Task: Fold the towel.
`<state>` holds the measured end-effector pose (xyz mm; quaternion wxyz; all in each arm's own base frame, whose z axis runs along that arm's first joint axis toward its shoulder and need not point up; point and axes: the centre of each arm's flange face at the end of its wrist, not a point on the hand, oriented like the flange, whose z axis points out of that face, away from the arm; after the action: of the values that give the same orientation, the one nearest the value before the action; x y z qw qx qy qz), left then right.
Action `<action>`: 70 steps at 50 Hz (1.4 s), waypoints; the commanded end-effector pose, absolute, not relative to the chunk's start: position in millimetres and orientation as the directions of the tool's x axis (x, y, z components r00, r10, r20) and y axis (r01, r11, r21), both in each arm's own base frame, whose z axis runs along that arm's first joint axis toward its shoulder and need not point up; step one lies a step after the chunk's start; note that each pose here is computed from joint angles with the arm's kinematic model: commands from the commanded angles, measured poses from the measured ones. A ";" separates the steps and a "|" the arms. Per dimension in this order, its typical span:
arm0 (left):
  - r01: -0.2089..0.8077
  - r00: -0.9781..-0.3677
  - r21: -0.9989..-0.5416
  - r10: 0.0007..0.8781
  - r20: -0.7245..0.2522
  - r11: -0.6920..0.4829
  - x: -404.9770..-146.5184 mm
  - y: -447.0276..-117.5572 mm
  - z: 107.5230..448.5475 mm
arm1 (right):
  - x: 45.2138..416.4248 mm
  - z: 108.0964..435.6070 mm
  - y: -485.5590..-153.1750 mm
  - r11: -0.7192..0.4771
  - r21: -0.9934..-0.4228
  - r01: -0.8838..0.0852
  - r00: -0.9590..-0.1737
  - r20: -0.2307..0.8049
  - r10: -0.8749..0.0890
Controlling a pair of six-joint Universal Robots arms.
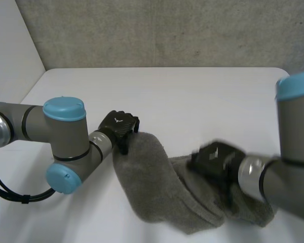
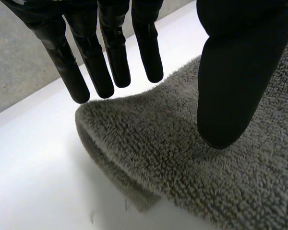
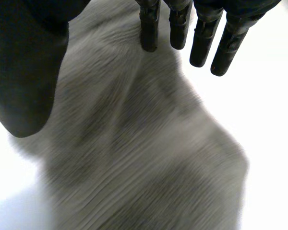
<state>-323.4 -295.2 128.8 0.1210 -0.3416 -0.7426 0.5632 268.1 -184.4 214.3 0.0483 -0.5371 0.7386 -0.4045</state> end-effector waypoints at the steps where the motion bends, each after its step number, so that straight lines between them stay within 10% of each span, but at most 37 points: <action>1: 0.364 -0.730 -0.925 0.651 -0.210 0.109 -328.6 -292.4 131.7 | 277.6 240.1 -230.5 0.175 -0.813 -0.555 -0.628 0.272 -0.729; 26: 0.407 -0.732 -0.910 0.625 -0.270 0.083 -329.7 -310.5 116.8 | 285.5 156.8 -276.6 0.275 -0.712 -0.647 -0.607 0.262 -0.750; 54: 0.471 -0.700 -0.882 0.617 -0.360 0.019 -331.1 -320.3 124.0 | 298.9 150.5 -265.7 0.219 -0.745 -0.630 -0.517 0.193 -0.834; 61: 0.396 -0.740 -0.910 0.545 -0.393 -0.118 -342.6 -344.7 175.4 | 311.9 185.3 -296.2 0.091 -0.810 -0.580 -0.536 0.295 -0.791; 65: 0.259 -0.862 -0.902 0.339 -0.377 -0.344 -343.4 -375.2 270.5 | 328.1 276.6 -347.1 -0.228 -0.874 -0.430 -0.665 0.477 -0.575; 70: 0.107 -0.964 -0.805 0.138 -0.228 -0.583 -328.2 -386.9 357.8 | 326.1 355.0 -364.4 -0.530 -0.806 -0.264 -0.812 0.483 -0.329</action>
<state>-343.9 -371.7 249.8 0.0302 -0.2804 -0.5896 0.7568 326.0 -340.7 256.2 0.0621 -0.4185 0.6394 -0.6420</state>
